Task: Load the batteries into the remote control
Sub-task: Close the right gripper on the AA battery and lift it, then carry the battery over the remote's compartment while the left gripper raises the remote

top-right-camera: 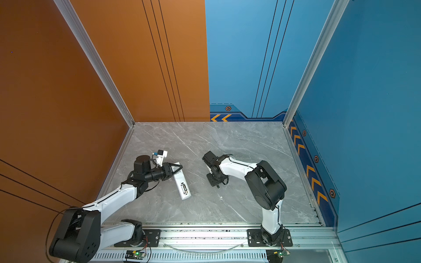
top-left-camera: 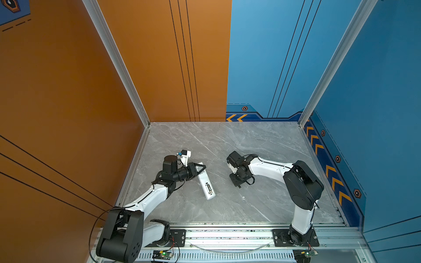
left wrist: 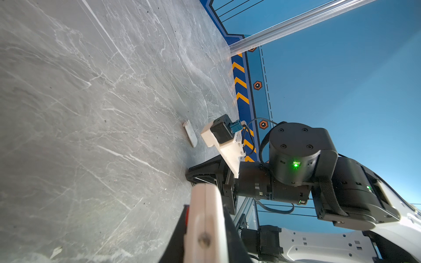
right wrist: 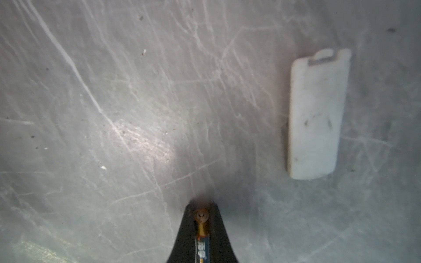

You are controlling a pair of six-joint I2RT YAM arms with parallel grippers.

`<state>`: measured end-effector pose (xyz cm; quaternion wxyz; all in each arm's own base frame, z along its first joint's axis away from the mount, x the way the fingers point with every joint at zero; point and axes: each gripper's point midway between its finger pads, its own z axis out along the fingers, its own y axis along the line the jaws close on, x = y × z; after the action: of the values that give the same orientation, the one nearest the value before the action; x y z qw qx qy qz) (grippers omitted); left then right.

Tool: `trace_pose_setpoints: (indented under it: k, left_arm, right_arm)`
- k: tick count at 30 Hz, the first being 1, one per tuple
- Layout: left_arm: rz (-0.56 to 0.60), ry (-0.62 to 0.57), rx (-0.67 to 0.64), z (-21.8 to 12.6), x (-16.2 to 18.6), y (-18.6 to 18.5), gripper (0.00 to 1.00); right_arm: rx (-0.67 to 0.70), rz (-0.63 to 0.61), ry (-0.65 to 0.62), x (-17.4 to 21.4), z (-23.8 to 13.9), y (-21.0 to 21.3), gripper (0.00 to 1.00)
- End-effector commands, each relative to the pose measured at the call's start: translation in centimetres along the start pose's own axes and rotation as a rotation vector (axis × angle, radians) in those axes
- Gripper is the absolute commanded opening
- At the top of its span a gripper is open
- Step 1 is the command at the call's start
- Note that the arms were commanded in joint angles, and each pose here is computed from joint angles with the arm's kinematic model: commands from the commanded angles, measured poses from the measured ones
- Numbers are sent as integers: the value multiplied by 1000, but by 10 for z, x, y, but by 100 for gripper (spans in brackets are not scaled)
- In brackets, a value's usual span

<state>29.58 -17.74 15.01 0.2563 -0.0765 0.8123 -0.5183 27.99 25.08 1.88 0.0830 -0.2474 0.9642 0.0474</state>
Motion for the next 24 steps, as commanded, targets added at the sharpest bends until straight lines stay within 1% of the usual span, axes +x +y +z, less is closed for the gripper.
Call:
trace_pose_setpoints:
  k: [1, 4, 9, 15, 24]
  left_arm:
    - [22, -4, 1, 1, 3, 0, 0]
    - [26, -6, -7, 2, 3, 2, 0]
    - [48, -10, -8, 3, 5, -1, 0]
    - [71, -32, -6, 3, 1, -7, 0]
    - [91, -66, 15, 3, -7, -17, 0]
  right_arm:
    - [61, -15, 87, 25, 21, -13, 3]
    - [57, -26, 71, 23, 16, -12, 0]
    - [25, -40, 18, 18, 7, -6, 0]
    - [-11, -86, -74, 8, -15, 5, 0]
    - [-52, -88, -222, -2, -51, 14, 0]
